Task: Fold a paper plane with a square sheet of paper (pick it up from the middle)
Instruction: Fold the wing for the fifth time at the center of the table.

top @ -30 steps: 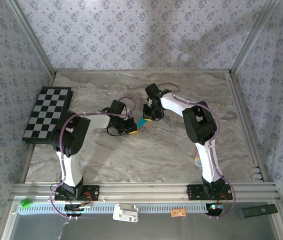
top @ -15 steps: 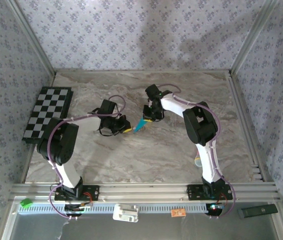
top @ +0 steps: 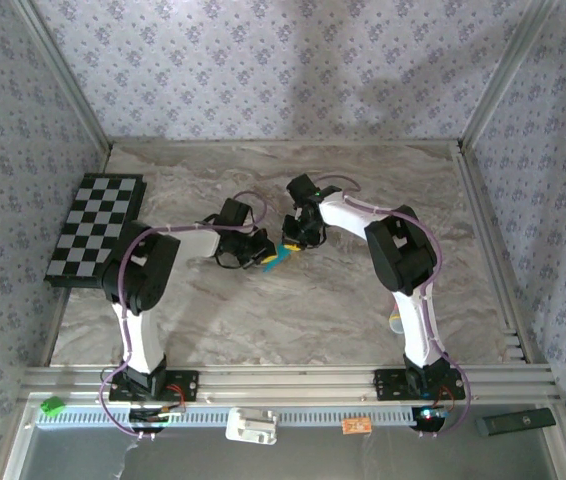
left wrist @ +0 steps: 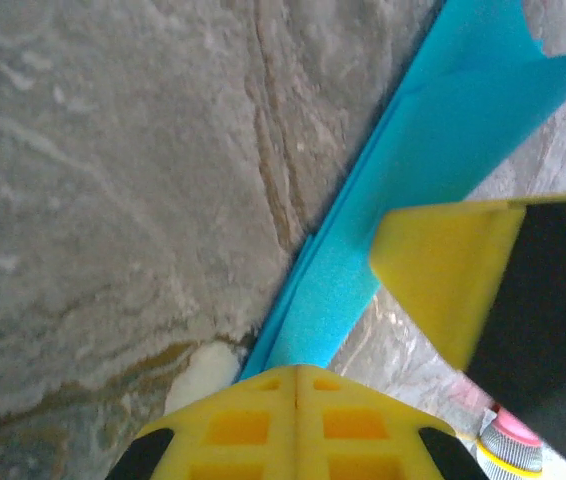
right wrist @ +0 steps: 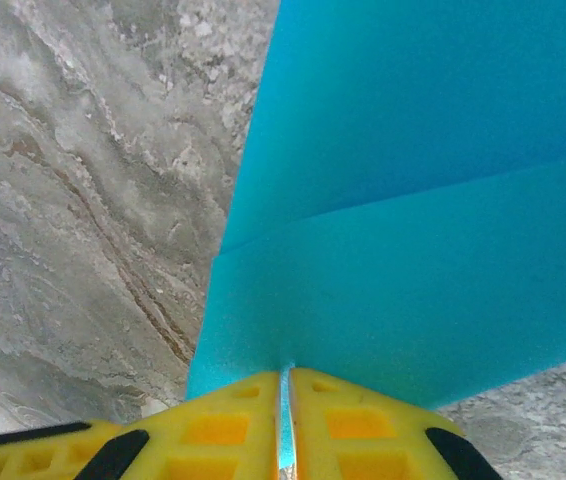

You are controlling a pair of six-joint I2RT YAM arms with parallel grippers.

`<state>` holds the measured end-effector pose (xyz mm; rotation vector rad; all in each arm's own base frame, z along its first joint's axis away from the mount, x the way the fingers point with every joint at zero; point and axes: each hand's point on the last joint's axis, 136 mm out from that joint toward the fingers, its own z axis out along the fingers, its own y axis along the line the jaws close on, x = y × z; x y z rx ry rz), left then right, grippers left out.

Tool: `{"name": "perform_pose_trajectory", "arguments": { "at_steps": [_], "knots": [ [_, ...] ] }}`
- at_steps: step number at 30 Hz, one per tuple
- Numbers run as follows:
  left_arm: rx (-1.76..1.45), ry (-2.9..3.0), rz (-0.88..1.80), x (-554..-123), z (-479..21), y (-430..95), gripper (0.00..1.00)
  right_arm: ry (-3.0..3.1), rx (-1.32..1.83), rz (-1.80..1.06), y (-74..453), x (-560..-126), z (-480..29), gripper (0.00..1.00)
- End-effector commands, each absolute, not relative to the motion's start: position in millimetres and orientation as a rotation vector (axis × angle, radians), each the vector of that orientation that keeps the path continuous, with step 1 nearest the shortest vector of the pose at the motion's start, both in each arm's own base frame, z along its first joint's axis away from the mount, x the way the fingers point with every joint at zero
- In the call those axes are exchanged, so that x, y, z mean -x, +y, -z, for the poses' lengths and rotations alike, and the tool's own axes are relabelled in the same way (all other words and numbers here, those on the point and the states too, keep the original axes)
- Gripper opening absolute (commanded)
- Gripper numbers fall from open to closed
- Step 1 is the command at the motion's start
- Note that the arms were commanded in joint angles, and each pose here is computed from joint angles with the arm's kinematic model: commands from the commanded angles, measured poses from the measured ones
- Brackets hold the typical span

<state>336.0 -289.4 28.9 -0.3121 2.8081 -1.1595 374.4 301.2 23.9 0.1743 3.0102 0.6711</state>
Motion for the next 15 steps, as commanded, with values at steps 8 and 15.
{"name": "perform_pose_trajectory", "arguments": {
  "at_steps": [8, 15],
  "knots": [
    [0.321, 2.802, 1.169, -349, -23, -300, 0.0, 3.006, -0.178, -0.73, 300, -369, -24, 0.13],
    [0.381, 2.908, 1.012, -332, -1, -280, 0.0, 2.951, -0.123, -0.709, 285, -378, -16, 0.12]
  ]
}}
